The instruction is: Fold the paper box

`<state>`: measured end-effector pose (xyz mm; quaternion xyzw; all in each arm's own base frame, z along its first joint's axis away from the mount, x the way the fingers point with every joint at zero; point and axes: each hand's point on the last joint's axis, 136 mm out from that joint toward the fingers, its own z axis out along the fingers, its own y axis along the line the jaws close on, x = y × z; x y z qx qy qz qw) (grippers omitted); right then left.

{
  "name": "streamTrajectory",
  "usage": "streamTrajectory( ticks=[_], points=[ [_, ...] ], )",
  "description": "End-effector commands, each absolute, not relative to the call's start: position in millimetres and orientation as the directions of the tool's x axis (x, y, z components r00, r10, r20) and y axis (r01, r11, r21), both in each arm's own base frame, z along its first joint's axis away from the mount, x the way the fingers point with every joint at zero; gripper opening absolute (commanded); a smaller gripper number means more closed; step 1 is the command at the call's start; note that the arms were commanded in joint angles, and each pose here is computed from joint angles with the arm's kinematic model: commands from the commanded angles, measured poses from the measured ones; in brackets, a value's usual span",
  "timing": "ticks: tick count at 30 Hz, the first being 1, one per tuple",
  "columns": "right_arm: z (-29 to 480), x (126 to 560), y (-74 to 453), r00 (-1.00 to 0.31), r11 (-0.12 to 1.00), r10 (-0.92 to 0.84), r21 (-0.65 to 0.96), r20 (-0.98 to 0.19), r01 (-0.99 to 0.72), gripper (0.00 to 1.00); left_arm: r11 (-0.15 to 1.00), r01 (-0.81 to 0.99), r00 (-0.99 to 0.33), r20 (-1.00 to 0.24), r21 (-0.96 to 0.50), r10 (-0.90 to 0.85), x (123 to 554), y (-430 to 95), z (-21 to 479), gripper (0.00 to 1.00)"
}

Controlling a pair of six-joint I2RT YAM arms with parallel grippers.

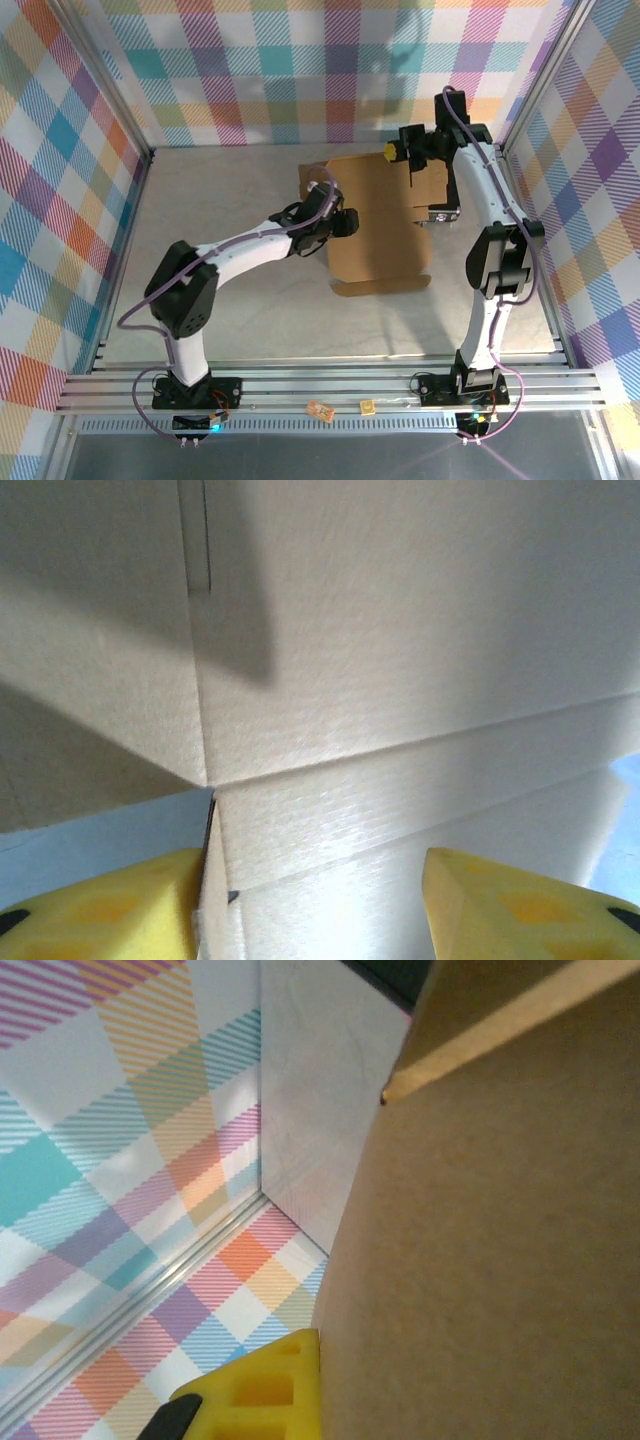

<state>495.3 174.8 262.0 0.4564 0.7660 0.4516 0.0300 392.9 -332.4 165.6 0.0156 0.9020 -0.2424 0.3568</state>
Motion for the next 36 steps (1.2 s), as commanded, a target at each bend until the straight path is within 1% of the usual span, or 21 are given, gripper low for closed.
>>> streamTrajectory(
  ticks=[1,2,3,7,10,14,20,24,28,31,33,36],
  points=[
    [278,481,193,-0.627,0.172,0.686,0.755,0.369,0.632,0.00,0.860,0.205,-0.684,-0.697,-0.467,-0.216,387,-306,228,0.60],
    [276,479,197,-0.631,0.172,0.681,0.757,0.371,0.631,0.00,0.853,0.202,-0.676,-0.699,-0.482,-0.235,386,-298,239,0.61],
    [275,479,202,-0.639,0.172,0.674,0.762,0.372,0.625,0.00,0.846,0.197,-0.669,-0.699,-0.496,-0.253,385,-289,248,0.67],
    [277,479,222,-0.681,0.187,0.640,0.787,0.356,0.588,0.00,0.844,0.173,-0.637,-0.711,-0.508,-0.297,384,-249,277,0.68],
    [281,479,237,-0.723,0.189,0.603,0.820,0.337,0.541,0.00,0.861,0.097,-0.635,-0.697,-0.500,-0.333,385,-209,276,0.67],
    [281,469,253,-0.781,0.219,0.546,0.848,0.303,0.483,0.00,0.837,-0.017,-0.659,-0.623,-0.548,-0.422,385,-158,255,0.63],
    [265,452,268,-0.837,0.208,0.473,0.888,0.276,0.410,0.00,0.812,-0.083,-0.641,-0.593,-0.578,-0.488,374,-124,238,0.59],
    [264,450,274,-0.880,0.170,0.420,0.933,0.223,0.317,0.00,0.816,-0.076,-0.645,-0.596,-0.572,-0.478,369,-113,229,0.51],
    [264,443,277,-0.902,0.167,0.387,0.948,0.190,0.271,0.00,0.825,-0.032,-0.669,-0.601,-0.564,-0.437,366,-111,213,0.33],
    [261,437,275,-0.909,0.177,0.380,0.952,0.168,0.250,0.00,0.829,-0.036,-0.685,-0.590,-0.558,-0.427,364,-105,200,0.25],
    [258,435,274,-0.910,0.177,0.379,0.953,0.166,0.247,0.00,0.834,-0.054,-0.706,-0.569,-0.549,-0.421,362,-100,189,0.23],
    [255,431,274,-0.912,0.174,0.375,0.954,0.164,0.243,0.00,0.821,-0.035,-0.727,-0.549,-0.570,-0.413,362,-104,180,0.22]
  ],
)
